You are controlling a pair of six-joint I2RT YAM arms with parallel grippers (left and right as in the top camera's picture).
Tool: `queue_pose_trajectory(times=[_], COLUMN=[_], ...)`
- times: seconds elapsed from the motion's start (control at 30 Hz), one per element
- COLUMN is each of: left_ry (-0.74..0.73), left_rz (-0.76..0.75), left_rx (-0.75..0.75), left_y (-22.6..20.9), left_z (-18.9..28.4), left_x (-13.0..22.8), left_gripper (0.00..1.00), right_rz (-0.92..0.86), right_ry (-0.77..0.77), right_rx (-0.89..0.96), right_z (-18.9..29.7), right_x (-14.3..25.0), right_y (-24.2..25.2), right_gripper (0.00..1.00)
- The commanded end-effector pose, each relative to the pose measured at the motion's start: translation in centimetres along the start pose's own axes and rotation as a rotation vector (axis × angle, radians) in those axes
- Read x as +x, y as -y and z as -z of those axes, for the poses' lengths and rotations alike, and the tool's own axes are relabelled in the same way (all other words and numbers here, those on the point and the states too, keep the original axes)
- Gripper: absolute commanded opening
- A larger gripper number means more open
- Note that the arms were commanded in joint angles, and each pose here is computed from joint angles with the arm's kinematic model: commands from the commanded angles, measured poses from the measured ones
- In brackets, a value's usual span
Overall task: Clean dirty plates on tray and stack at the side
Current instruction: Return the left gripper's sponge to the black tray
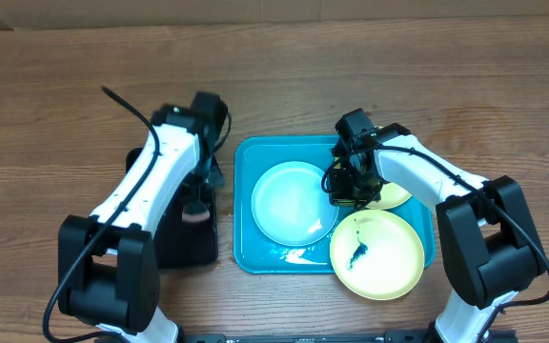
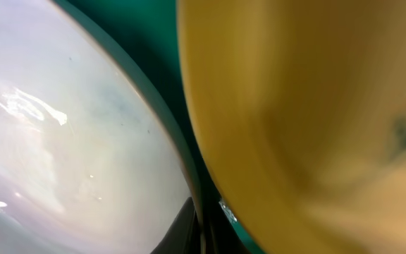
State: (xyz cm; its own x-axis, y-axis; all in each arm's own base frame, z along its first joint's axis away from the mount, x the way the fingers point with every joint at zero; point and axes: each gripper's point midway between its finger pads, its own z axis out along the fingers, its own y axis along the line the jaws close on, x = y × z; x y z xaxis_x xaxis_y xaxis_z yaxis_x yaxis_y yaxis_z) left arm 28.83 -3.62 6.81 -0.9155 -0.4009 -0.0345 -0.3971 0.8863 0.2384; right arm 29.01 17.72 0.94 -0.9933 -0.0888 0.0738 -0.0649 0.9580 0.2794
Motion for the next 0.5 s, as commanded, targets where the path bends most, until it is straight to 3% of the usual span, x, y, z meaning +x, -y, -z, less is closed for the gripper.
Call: queue_pose_trajectory(times=[0.0,0.47], left_ry=[-0.042,-0.019], left_rz=[0.004,0.009], left_rx=[0.026,0.055], left_y=[0.3,0.8], left_z=[-1.4,-2.0], left_x=[1.2,0.6], left_gripper=[0.04,0.04], right_rz=[0.063,0.178], right_ry=[0.024,0.076], right_rx=[-0.007,0.065], right_z=[0.1,4.0], right_x=[-0.7,-3.0], right_y=[-0.5,-1.9], right_gripper=[0.04,0.04])
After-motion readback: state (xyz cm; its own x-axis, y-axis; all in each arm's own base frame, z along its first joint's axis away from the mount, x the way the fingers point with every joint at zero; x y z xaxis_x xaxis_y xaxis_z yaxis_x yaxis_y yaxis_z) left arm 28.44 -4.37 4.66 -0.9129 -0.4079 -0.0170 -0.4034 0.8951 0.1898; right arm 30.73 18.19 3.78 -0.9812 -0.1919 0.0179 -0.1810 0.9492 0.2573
